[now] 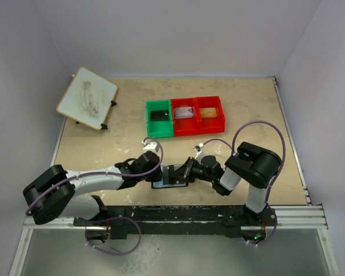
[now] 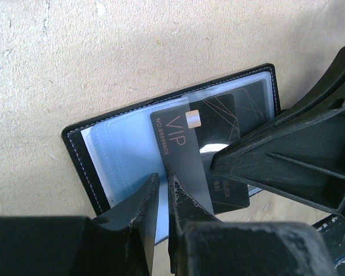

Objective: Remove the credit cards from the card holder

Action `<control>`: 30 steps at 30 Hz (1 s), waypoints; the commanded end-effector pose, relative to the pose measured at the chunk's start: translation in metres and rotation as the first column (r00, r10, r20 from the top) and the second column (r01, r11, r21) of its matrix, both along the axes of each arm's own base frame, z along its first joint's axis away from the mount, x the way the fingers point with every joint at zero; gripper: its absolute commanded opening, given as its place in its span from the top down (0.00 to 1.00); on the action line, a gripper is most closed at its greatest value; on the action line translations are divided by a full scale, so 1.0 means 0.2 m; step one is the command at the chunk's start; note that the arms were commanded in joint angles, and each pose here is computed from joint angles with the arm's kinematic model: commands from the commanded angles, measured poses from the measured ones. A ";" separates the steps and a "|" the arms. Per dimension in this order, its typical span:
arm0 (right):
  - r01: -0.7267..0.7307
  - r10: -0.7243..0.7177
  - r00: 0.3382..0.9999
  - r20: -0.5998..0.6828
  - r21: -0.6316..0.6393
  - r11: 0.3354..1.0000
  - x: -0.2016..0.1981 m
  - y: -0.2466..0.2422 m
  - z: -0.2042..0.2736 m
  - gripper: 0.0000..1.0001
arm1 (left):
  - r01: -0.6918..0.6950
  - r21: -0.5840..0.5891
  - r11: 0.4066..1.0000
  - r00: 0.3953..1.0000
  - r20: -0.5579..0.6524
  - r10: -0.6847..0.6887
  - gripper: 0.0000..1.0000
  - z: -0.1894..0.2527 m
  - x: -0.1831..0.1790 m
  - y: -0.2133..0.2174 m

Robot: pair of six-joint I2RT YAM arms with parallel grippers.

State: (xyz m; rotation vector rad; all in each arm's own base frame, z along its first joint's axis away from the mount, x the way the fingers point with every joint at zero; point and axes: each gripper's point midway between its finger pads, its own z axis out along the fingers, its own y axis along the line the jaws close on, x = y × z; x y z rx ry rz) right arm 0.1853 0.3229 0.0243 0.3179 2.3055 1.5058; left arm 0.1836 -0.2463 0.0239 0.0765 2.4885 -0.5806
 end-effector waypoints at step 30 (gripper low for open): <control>0.027 -0.011 0.991 0.132 -0.120 0.992 0.12 -0.02 0.10 1.00 | -0.019 0.070 0.997 1.000 0.010 0.019 0.94 -0.02 0.00 0.08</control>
